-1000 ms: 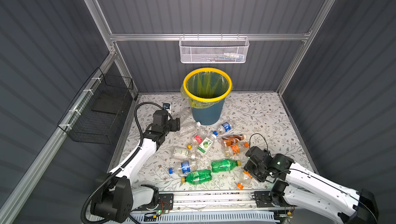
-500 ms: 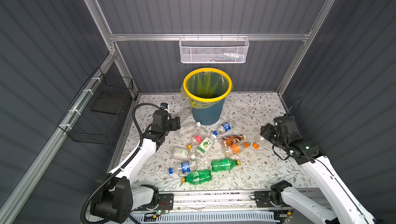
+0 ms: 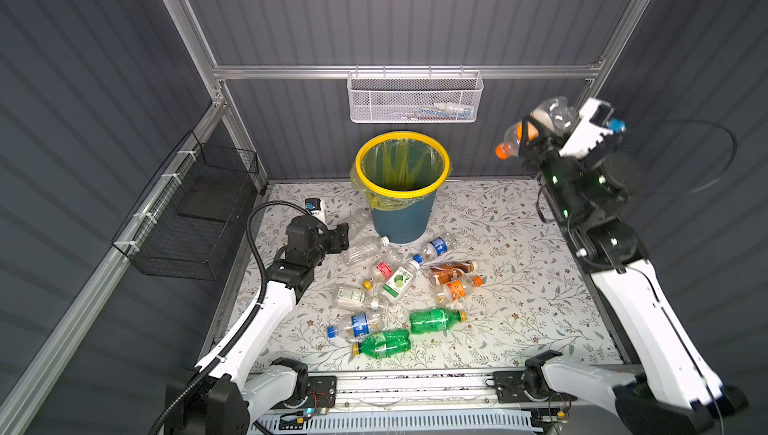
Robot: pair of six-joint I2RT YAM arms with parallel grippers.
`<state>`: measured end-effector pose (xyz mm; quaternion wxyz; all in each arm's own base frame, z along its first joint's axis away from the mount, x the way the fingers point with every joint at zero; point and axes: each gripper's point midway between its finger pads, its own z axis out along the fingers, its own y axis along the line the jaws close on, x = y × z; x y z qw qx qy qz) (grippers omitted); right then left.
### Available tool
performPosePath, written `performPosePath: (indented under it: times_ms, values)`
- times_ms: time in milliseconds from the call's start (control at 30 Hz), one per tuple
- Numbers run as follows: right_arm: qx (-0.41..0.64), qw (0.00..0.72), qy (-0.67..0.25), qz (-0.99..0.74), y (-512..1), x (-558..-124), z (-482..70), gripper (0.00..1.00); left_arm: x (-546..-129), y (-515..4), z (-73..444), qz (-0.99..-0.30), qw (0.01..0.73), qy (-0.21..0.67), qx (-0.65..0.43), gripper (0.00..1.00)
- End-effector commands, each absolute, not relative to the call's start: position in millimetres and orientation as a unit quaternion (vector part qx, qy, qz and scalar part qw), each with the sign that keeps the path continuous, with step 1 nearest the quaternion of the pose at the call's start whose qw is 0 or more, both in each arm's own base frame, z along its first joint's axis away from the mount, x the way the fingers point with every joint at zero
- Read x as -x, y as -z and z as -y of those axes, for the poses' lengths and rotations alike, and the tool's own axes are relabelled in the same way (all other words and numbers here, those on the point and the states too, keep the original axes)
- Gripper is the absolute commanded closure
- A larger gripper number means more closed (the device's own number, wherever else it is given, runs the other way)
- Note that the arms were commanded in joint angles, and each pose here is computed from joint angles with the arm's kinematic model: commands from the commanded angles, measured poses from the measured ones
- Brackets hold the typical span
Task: Throw the plastic bottles in the bin
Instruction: 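Lift the clear bottle with the right gripper and drop it into the bin, then reach the left gripper to the Sprite bottle and grasp it while the right arm withdraws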
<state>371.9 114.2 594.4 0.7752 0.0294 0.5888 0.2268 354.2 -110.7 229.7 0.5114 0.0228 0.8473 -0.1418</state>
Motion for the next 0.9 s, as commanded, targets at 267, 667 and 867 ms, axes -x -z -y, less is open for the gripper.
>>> performPosePath:
  times_ms: [267,667,867]
  values:
    - [0.109,0.525,-0.295,-0.791,-468.7,-488.1,-246.7,0.09,-301.5,-215.6,135.8,-0.877,0.407,0.099,-0.237,0.08]
    - [0.000,0.576,-0.240,-0.782,-465.1,-436.1,-143.8,0.02,-235.9,-181.4,158.4,-0.854,0.307,0.058,-0.416,0.09]
    - [-0.088,0.537,-0.231,-0.806,-383.7,-413.9,-84.6,0.02,-207.5,-152.1,169.8,-0.824,0.236,0.059,-0.512,0.11]
